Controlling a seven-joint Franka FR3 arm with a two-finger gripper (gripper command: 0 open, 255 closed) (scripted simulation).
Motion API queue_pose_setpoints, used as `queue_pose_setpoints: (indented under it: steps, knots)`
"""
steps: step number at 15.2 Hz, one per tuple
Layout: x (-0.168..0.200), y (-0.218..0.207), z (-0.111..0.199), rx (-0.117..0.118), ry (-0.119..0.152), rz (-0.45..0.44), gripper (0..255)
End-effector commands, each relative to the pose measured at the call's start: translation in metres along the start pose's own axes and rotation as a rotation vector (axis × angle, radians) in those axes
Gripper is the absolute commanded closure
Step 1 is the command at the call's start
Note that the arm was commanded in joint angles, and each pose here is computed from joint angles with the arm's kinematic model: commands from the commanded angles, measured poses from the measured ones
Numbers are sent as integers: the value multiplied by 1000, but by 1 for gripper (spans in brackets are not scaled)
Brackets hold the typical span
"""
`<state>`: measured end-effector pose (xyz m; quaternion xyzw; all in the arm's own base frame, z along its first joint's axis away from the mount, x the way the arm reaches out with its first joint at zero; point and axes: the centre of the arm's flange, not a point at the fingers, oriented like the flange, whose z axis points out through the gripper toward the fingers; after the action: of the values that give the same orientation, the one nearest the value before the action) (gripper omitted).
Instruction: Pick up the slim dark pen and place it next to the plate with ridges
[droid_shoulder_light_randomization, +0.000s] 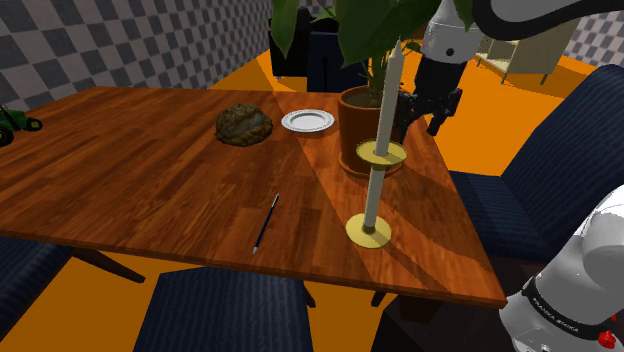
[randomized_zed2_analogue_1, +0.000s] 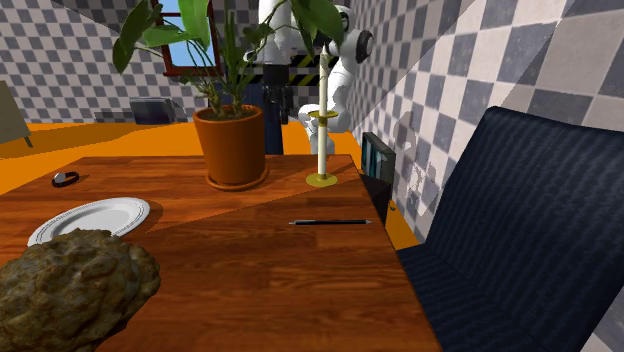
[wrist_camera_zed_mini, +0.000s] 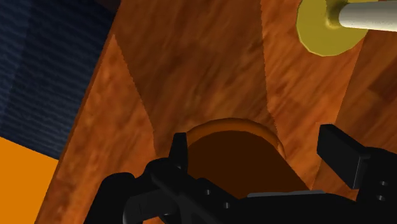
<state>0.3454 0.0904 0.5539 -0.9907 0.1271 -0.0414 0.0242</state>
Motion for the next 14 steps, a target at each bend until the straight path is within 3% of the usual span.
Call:
queue_pose_setpoints:
  steps: [1, 14]
  knots:
    - [1, -27, 13, -14, 6, 32, 0]
    - [35, -194, 77, -93, 89, 251, 0]
